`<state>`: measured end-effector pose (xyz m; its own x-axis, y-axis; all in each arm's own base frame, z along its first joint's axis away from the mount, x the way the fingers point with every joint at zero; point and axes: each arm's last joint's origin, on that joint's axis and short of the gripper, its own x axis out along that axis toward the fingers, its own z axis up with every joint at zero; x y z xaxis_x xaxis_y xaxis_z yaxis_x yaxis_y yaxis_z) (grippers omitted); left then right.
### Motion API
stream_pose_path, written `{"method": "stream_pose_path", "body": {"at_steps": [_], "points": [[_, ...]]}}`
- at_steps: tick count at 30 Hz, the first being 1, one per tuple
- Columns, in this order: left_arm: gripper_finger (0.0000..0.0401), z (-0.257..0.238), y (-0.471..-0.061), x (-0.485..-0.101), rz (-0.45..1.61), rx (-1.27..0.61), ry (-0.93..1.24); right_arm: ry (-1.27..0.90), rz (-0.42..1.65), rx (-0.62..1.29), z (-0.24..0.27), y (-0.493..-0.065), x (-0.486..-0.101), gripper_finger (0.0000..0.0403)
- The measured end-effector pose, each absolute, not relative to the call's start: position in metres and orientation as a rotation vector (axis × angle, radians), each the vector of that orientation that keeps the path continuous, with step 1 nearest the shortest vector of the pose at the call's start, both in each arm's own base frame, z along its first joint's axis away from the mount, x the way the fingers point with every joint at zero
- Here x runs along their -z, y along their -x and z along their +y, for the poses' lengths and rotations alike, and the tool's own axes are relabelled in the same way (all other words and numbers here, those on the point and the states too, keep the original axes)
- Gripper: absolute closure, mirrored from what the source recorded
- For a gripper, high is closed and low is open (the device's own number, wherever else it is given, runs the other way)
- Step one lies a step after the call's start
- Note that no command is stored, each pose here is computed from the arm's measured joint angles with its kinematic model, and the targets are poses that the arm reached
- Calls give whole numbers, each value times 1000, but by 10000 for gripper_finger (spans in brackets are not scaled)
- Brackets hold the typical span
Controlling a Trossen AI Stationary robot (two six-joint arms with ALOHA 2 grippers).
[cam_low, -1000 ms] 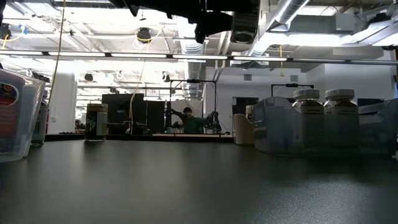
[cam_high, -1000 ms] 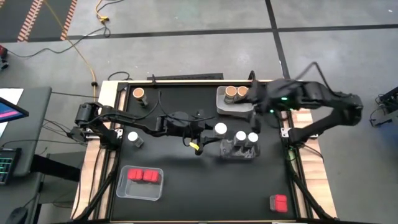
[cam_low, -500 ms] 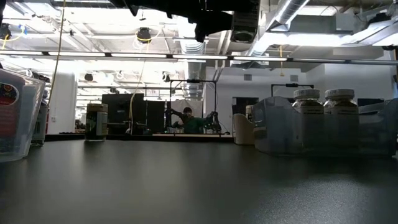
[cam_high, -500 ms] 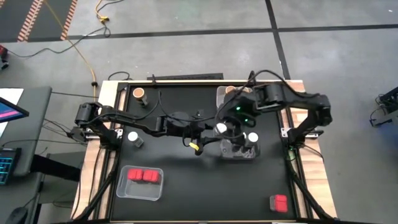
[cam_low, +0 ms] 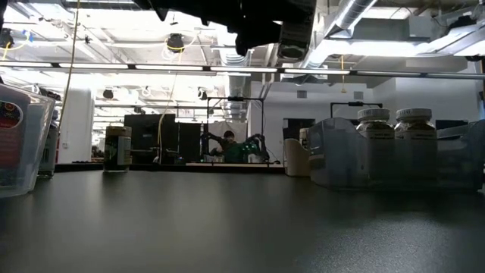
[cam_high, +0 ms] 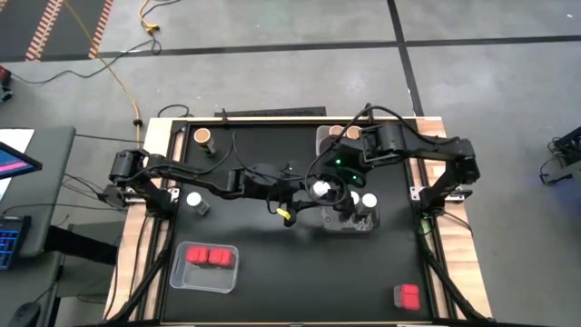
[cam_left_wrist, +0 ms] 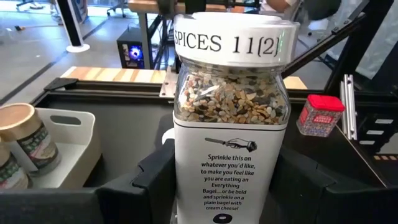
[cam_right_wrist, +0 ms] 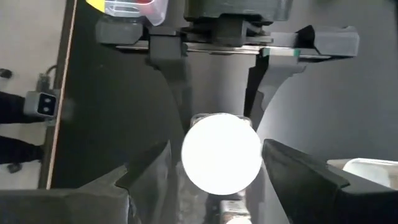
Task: Sort spices by type
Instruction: Put the top white spice bottle in the black bin
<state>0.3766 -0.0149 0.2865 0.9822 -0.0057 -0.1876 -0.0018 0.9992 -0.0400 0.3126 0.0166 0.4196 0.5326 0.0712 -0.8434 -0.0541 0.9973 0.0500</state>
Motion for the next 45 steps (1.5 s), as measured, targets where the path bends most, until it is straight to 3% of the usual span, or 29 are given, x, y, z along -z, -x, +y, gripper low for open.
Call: {"method": "stream_pose_path", "body": {"at_steps": [45], "points": [[197, -14, -378, -293, 167, -22, 48, -15, 1076, -50, 15, -319, -408, 111]]}}
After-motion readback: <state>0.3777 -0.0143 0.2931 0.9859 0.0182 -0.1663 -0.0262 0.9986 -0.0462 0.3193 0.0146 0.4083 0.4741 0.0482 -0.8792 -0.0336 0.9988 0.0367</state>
